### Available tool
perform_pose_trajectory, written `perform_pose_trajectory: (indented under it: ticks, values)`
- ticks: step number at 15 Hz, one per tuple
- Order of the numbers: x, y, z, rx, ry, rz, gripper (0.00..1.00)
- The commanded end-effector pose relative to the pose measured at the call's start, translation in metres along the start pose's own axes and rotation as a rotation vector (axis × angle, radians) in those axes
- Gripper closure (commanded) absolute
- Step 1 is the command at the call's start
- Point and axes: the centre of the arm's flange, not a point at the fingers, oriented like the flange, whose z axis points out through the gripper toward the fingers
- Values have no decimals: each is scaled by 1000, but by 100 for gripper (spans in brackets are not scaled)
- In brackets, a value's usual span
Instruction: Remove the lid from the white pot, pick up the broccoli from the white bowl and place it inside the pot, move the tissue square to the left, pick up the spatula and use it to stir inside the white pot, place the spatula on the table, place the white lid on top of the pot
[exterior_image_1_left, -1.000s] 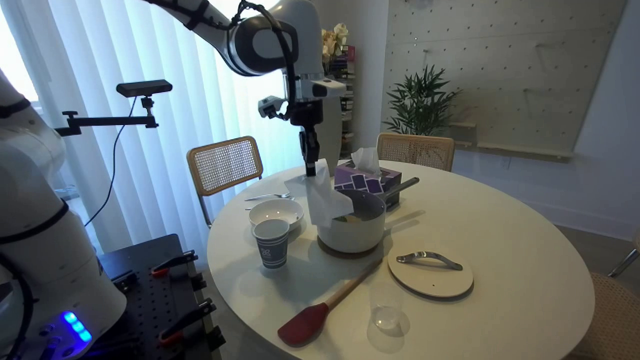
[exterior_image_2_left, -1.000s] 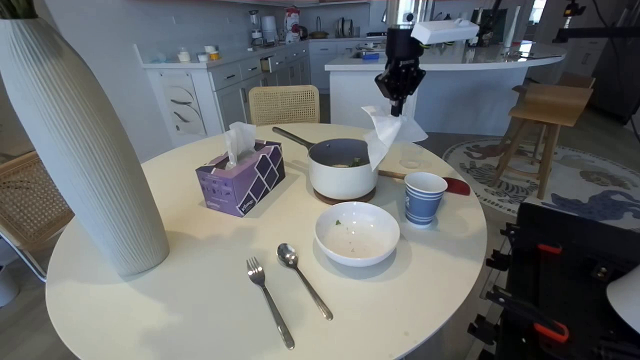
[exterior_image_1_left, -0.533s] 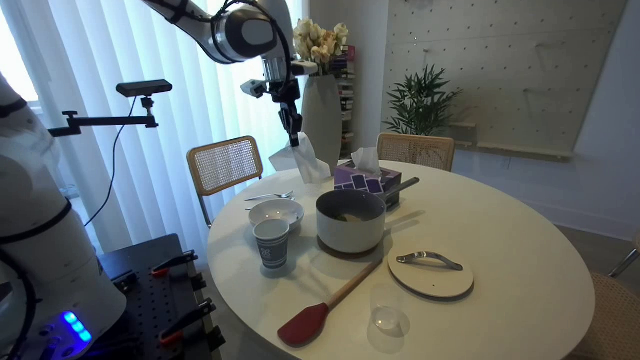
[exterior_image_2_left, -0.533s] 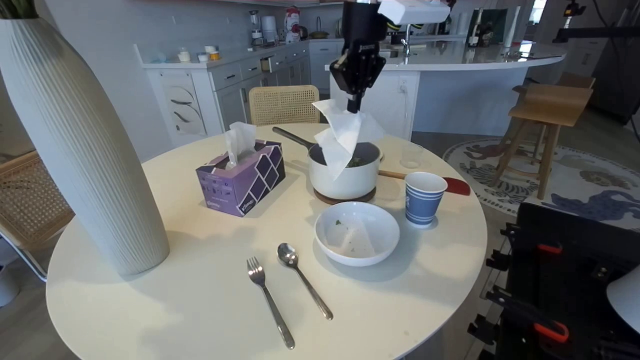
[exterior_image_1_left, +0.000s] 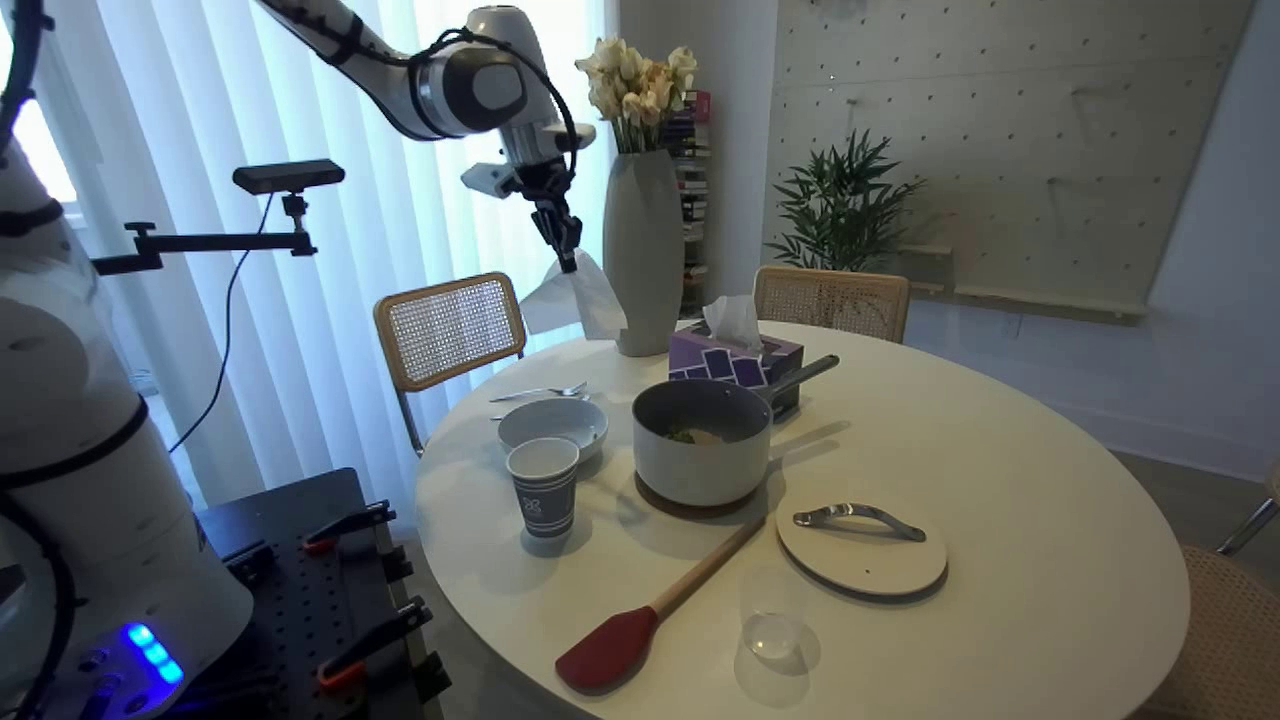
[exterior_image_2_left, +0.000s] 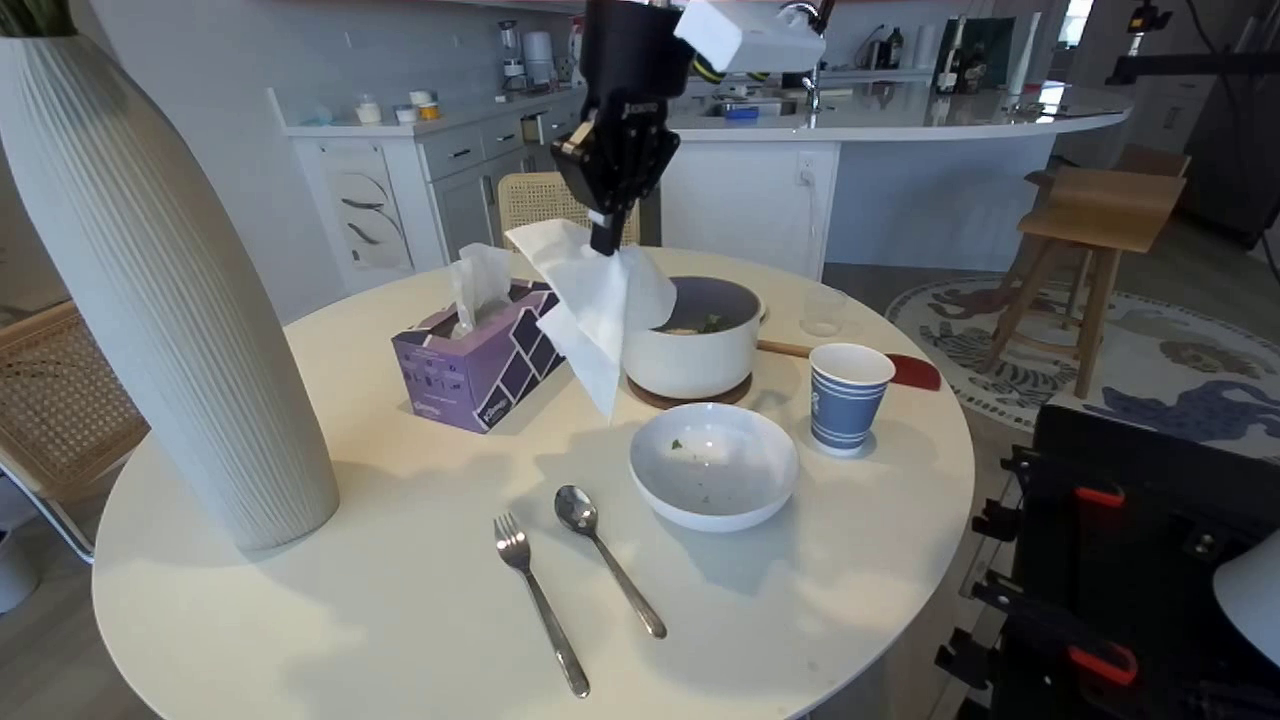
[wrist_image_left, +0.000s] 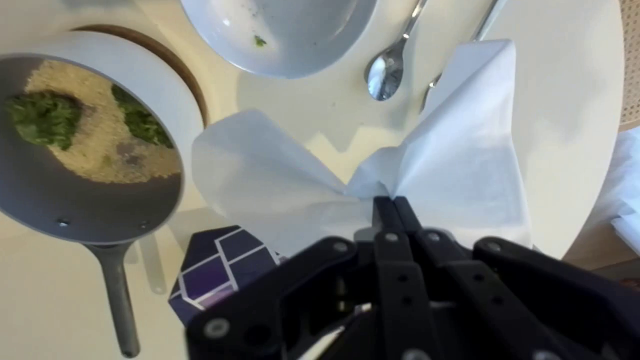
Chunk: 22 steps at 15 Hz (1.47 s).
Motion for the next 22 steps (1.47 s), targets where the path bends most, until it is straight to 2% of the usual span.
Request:
perform_pose_trajectory:
  ticks: [1, 4, 9, 19, 20, 21, 22]
  values:
    - [19, -36, 23, 62, 67, -46, 100]
    - [30, -64, 50, 107, 98, -85, 100]
    - [45, -101, 99, 156, 88, -135, 100]
    - [56, -147, 169, 193, 82, -211, 100]
    - [56, -150, 173, 197, 80, -209, 98]
    - [56, -152, 176, 200, 80, -209, 73]
    - [57, -153, 178, 201, 76, -210, 73]
